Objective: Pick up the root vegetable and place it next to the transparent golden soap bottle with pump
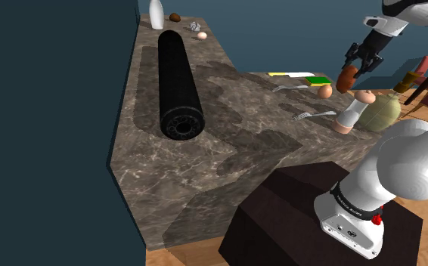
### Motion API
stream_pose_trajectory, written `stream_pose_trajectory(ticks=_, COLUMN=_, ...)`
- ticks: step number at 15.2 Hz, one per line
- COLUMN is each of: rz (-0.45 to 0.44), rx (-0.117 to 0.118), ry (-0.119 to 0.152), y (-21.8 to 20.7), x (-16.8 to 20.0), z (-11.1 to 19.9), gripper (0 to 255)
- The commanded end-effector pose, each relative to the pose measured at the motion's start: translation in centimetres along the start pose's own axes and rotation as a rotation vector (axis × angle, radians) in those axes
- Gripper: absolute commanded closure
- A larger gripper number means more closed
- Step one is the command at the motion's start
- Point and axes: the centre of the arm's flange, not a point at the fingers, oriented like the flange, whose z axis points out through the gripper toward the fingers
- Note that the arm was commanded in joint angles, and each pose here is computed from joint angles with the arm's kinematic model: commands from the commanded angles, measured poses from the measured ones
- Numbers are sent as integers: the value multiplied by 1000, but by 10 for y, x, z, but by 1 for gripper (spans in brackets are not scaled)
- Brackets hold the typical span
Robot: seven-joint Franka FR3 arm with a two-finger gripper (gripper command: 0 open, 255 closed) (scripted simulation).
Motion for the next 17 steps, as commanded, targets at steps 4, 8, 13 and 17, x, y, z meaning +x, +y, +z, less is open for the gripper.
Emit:
stream_pose_trajectory(ticks=4, rz=0, rx=0, ry=0, y=-2, x=-4, z=27, gripper=255)
stream_pose_trajectory(ticks=8, rz=0, rx=0, ry=0, y=-4, x=-6, z=48, gripper=255)
stream_pose_trajectory(ticks=13, rz=0, rx=0, ry=0, y=-5, x=-10, z=74, gripper=255)
stream_pose_trajectory(ticks=17, rz=0, rx=0, ry=0, y=-7, x=-12, z=95, gripper=255)
